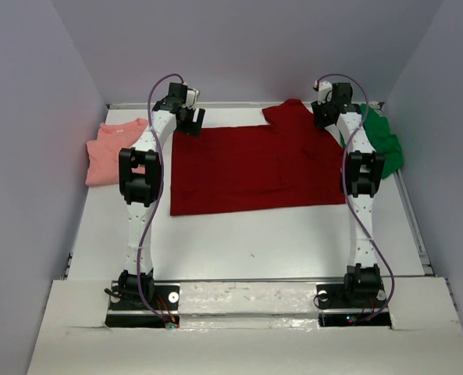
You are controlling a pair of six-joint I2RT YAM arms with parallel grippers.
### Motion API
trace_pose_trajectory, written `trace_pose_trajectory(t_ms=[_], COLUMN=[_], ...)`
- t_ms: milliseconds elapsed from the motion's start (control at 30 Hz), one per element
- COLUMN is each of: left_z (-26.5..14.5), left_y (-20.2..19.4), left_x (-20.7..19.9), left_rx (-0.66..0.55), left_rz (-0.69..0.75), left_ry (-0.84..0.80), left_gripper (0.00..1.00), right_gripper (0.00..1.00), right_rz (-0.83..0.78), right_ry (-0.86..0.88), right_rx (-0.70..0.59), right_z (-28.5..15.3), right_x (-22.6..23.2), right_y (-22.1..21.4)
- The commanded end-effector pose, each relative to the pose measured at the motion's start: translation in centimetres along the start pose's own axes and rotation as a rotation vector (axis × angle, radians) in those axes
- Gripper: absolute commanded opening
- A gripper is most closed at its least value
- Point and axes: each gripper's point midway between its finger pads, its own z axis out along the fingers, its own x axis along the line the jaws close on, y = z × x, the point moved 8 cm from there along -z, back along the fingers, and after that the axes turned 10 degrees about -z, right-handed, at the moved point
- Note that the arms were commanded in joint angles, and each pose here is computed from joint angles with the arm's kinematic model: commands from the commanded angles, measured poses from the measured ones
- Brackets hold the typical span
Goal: Fold and stack the t-shirts
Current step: Fold the tshirt
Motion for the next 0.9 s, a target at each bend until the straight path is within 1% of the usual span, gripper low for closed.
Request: trace_pose_trajectory(t_ms=[0, 133, 167, 233, 367, 400, 433, 467, 633, 767, 867], left_z=[-1.1, -1.0, -1.0, -0.9, -0.9, -1.0, -1.0, -1.0, -0.8, 0.1, 0.1], left_y=[1.2, 1.1, 1.0, 0.9, 1.0, 1.0, 1.0, 1.0, 0.8, 0.1, 0.5], left_x=[-0.4, -0.5, -0.6, -0.5, -0.5, -0.5, -0.5, -0.5, -0.4, 0.6, 1.2], left_rx=[-0.032, -0.028, -0.026, -0.025, -0.023, -0.025, -0.025, -0.023, -0.017, 0.003, -0.009], left_rz=[0.02, 0.026, 0.03, 0.03, 0.03, 0.03, 0.034, 0.033, 0.036, 0.042, 0.021], left_ry=[0.002, 0.006, 0.002, 0.01, 0.011, 0.011, 0.011, 0.012, 0.013, 0.112, 0.118], left_gripper=[0.96, 0.96, 0.96, 0.96, 0.96, 0.96, 0.96, 0.96, 0.96, 0.95, 0.94], right_gripper=[0.41, 0.37, 0.33, 0.28, 0.14, 0.1, 0.04, 0.01, 0.0, 0.0, 0.0], right_rz=[-0.034, -0.045, -0.046, -0.046, -0.059, -0.06, -0.062, -0.063, -0.065, -0.082, -0.089], right_ry=[-0.005, -0.018, -0.02, -0.027, -0.015, -0.014, -0.014, -0.015, -0.022, -0.025, -0.028], right_rx=[-0.035, -0.029, -0.026, -0.024, -0.014, -0.012, -0.01, -0.008, 0.001, 0.007, 0.014], right_z=[-0.3, -0.1, 0.0, 0.0, -0.2, -0.3, -0.3, -0.4, -0.5, -0.3, -0.1], right_x=[0.3, 0.2, 0.2, 0.1, 0.2, 0.2, 0.2, 0.2, 0.1, 0.5, 0.5], right_y=[1.6, 1.4, 1.3, 1.3, 1.2, 1.2, 1.2, 1.2, 1.0, 1.1, 0.9])
